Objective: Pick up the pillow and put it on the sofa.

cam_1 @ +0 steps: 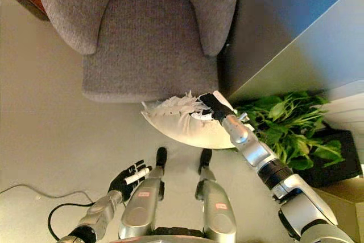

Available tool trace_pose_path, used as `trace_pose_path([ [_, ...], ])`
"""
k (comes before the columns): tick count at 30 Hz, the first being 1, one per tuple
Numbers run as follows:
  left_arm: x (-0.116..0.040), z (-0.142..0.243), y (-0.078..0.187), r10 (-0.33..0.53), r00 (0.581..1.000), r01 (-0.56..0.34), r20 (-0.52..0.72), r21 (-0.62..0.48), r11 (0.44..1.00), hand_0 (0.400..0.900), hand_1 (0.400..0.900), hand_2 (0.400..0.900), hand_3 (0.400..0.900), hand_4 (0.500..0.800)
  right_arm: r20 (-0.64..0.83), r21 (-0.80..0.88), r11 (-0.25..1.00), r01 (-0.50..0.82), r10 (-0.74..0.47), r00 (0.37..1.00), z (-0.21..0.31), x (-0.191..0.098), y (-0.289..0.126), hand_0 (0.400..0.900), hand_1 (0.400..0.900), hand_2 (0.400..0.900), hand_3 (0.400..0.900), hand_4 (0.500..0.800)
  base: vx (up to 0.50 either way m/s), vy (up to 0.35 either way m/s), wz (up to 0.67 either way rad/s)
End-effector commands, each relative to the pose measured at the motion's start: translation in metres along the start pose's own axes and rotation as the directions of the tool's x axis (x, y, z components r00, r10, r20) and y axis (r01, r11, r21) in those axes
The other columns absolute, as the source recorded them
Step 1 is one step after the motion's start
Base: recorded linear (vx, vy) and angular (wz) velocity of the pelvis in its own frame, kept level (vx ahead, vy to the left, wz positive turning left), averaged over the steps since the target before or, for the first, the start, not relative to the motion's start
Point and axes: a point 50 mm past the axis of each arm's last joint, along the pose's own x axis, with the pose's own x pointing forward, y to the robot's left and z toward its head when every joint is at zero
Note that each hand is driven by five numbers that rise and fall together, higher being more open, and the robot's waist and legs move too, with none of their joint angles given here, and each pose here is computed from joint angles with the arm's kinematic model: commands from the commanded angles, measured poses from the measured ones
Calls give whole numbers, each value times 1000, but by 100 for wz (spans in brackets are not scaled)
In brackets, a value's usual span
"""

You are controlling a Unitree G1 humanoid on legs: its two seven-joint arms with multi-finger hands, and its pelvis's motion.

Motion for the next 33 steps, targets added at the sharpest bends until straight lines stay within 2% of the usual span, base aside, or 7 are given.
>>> trace_pose_path([
  [1,-24,-57,15,34,978,-19,-207,75,997,900,900,900,900,800,330,31,996,82,-87,940,74,-12,-38,400,400,400,400,500,239,-68,3],
  [13,-42,-87,43,130,906,-97,-402,100,990,900,900,900,900,800,370,-70,924,377,-327,870,132,-28,-164,400,400,400,400,500,133,-14,12],
  [19,-44,-84,54,147,884,-95,-445,137,986,900,900,900,900,800,250,-94,836,541,-506,825,147,-34,-232,400,400,400,400,500,130,0,31],
  [27,-43,-78,59,138,884,-55,-446,193,980,900,900,900,900,800,66,-131,746,653,-650,757,140,-38,-272,400,400,400,400,500,144,0,35],
  [28,-43,-76,59,132,885,-45,-446,201,979,900,900,900,900,800,30,-134,748,651,-653,757,135,-38,-276,900,900,900,900,800,70,-16,34],
  [30,-39,-70,58,116,895,-23,-430,215,976,900,900,900,900,800,-62,-188,749,635,-654,754,128,-35,-278,900,900,900,900,800,-53,-36,28],
  [33,-26,-42,56,72,935,10,-346,227,974,900,900,900,900,800,-68,-214,666,715,-740,669,147,-34,-285,900,900,900,900,800,-323,-147,19],
])
